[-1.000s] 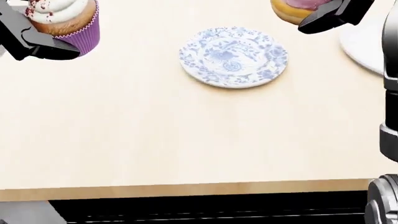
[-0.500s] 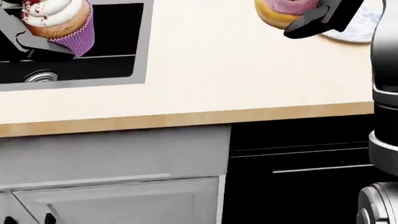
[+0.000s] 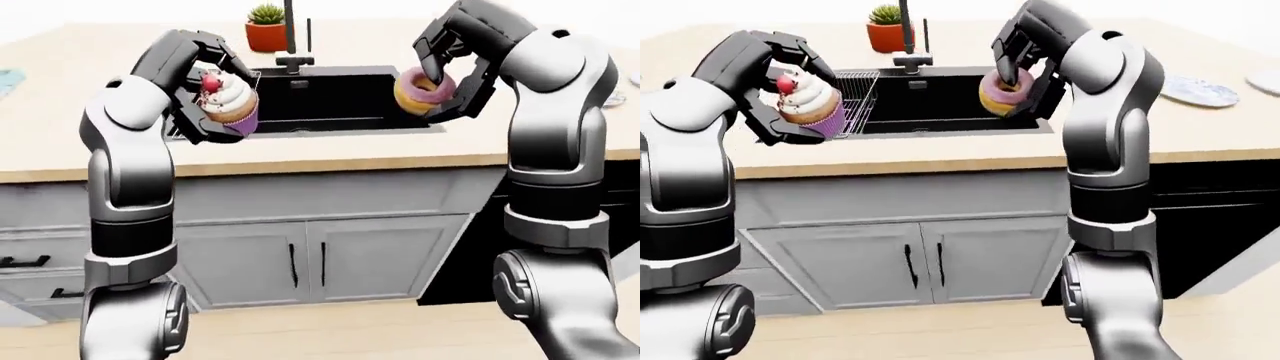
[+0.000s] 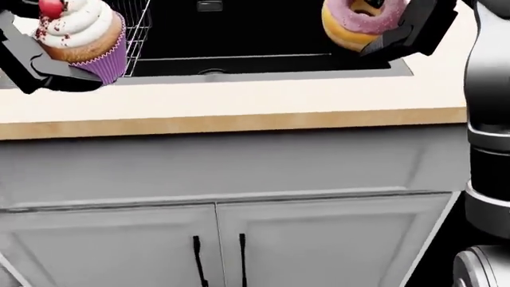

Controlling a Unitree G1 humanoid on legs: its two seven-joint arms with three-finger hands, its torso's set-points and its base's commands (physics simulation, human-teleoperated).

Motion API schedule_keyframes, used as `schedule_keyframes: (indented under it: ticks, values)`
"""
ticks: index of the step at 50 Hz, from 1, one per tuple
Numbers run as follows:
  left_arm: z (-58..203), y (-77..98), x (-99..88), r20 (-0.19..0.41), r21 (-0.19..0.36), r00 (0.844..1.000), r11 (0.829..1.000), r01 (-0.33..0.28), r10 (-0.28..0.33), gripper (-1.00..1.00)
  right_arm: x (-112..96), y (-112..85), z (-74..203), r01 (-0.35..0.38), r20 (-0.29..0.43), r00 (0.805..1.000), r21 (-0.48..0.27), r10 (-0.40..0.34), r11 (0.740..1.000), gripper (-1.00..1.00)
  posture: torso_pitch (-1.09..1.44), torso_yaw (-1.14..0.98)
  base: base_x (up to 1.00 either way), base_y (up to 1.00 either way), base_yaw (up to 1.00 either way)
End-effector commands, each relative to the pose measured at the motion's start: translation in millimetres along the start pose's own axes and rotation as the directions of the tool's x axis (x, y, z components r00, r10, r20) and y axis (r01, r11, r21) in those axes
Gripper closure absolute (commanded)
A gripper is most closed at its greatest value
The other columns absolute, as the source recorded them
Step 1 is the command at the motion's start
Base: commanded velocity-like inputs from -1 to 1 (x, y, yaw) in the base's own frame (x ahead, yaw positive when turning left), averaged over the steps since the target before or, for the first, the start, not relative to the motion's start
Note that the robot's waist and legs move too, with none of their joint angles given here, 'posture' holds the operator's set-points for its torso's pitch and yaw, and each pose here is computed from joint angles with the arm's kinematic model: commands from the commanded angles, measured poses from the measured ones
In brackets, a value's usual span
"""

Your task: Move the dessert items from the plate to the tray.

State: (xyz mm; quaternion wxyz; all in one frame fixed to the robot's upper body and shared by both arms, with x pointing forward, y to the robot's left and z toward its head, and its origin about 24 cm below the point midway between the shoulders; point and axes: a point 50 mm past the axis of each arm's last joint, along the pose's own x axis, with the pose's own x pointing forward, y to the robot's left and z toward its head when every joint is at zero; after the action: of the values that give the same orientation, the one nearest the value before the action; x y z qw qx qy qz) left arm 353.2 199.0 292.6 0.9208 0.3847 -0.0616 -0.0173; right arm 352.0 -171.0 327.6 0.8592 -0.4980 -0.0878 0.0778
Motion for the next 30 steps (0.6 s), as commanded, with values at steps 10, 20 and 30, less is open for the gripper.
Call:
schedule_keyframes:
  ticks: [10, 20, 30]
  values:
    - [22, 28.6, -10.4, 0.071, 0.014, 0.993, 0.995, -0.096, 0.094, 1.0, -7, -17.0, 18, 0.06, 0.052, 0.997, -0.017, -0.059, 0.998, 1.0, 0.0, 0.0, 0.03, 1.0, 0.0]
    - [24, 28.5, -10.3, 0.075, 0.016, 0.993, 0.996, -0.09, 0.088, 1.0, -10, -13.4, 14, 0.047, 0.047, 0.998, -0.022, -0.046, 0.999, 1.0, 0.0, 0.0, 0.04, 1.0, 0.0]
    - [24, 27.5, -10.4, 0.074, 0.011, 0.994, 0.996, -0.086, 0.085, 1.0, -10, -15.8, 16, 0.048, 0.053, 0.998, -0.012, -0.047, 0.999, 1.0, 0.0, 0.0, 0.04, 1.0, 0.0]
